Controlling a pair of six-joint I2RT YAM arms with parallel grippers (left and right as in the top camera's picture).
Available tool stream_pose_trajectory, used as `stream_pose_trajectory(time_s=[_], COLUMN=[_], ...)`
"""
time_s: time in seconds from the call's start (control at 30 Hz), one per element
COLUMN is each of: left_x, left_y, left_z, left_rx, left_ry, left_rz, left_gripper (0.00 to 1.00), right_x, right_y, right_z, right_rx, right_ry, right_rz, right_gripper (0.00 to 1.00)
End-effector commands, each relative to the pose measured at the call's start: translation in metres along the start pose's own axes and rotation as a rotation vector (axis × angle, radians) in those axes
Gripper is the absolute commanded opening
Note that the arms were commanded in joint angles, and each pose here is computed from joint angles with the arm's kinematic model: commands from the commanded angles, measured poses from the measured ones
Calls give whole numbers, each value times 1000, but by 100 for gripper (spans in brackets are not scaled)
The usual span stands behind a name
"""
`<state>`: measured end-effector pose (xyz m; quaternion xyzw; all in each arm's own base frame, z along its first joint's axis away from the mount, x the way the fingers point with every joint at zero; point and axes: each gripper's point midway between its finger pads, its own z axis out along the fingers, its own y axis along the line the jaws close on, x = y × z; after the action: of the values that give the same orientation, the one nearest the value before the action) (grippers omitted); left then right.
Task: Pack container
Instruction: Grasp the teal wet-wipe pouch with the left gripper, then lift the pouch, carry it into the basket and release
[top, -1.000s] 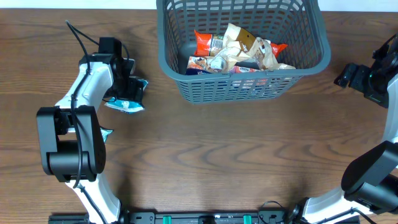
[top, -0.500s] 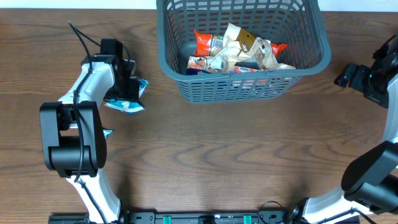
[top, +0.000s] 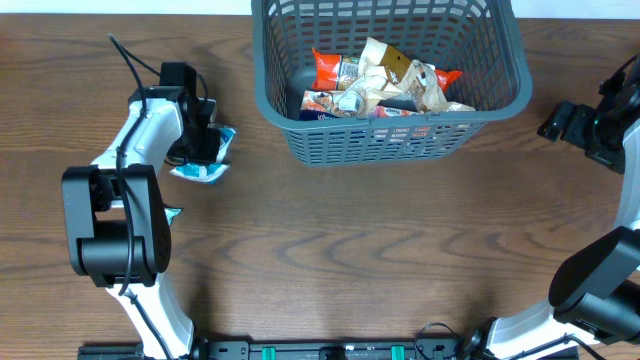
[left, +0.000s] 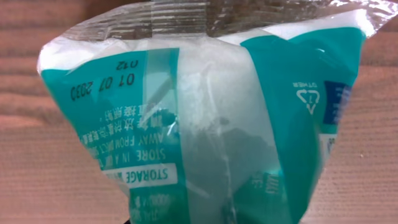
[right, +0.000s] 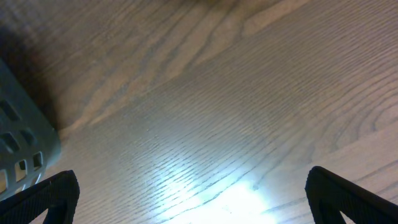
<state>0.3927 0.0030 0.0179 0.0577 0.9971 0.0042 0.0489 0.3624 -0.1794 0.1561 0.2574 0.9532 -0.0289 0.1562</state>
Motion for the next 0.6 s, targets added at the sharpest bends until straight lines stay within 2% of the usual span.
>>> stream_pose_trajectory(time_s=[0.0, 0.2, 0.27, 0.57], left_x=[-1, -21, -25, -19], left_y=[0, 3, 3, -1], left_z=[-19, -102, -139, -288], left_rx=[4, -20, -28, -29], left_ry=[-34, -260, -359, -805], left_rz=[-38, -38, -53, -92], left_gripper=[10, 9, 6, 6], right_x=[2, 2, 2, 2], right_y=[-2, -2, -2, -2], right_z=[1, 1, 1, 1], right_rx=[-1, -1, -1, -1], right_ry=[7, 7, 8, 8], right_rz=[-7, -7, -7, -6], right_gripper=[99, 99, 99, 99])
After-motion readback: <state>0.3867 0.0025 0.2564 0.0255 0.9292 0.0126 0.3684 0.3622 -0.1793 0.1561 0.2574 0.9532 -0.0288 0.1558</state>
